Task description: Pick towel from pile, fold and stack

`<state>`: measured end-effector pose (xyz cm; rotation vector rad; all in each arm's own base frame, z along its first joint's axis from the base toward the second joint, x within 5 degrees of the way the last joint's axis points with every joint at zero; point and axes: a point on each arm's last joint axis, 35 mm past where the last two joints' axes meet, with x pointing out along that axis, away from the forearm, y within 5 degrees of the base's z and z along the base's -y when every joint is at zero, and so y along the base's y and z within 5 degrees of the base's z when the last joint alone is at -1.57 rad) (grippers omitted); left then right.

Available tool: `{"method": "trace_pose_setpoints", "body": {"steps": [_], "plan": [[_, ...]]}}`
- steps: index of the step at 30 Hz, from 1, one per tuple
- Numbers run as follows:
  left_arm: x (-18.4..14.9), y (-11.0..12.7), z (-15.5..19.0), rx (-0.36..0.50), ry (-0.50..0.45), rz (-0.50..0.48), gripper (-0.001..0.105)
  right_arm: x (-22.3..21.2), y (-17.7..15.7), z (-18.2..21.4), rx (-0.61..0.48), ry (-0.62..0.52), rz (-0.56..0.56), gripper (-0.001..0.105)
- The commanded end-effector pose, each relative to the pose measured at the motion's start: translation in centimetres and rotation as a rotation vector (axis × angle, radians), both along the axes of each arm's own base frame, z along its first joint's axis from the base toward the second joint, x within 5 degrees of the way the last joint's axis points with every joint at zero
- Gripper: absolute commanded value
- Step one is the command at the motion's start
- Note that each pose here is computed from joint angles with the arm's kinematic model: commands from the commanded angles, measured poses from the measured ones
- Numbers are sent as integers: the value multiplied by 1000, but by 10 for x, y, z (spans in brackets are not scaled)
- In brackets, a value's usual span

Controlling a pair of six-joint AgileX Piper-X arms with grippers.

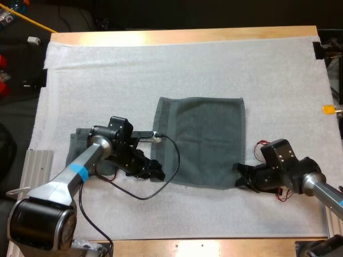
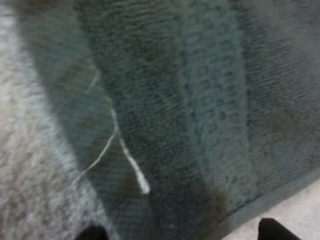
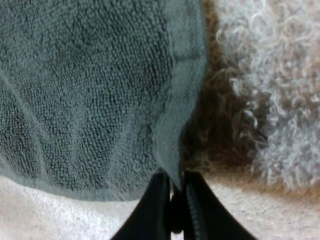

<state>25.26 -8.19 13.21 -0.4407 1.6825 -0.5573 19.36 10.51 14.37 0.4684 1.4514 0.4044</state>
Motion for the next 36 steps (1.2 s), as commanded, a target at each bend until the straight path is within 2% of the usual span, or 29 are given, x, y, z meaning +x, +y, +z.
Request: {"method": "trace_pose_setpoints", "body": {"steps": [1, 5, 9, 12, 15, 18, 20, 23, 28, 36], "plan": [[0, -3, -4, -47, 23, 4, 61, -1, 0, 2, -2, -9, 11, 0], [0, -4, -3, -78, 26, 6, 60, -1, 0, 2, -2, -9, 11, 0], [0, -4, -3, -76, 31, 11, 50, -1, 0, 2, -2, -9, 11, 0], [0, -4, -3, -73, 35, 13, 40, -1, 0, 2, 1, -8, 11, 0], [0, -3, -4, -34, 36, 26, 31, -1, 0, 2, 8, -5, 14, 0], [0, -2, -5, 15, 25, 24, 16, -1, 0, 2, 8, -5, 14, 0], [0, -1, -6, 42, 27, 22, 0, -1, 0, 2, 8, -5, 14, 0], [-5, 0, -5, 46, 47, -3, 0, -1, 0, 3, 8, -5, 14, 0], [-19, -5, 11, 63, 33, -123, 0, -8, -3, 14, 7, -30, 42, 0], [-53, -37, 46, 62, -11, -303, 0, -35, -15, 45, 1, -46, 71, 0]]}}
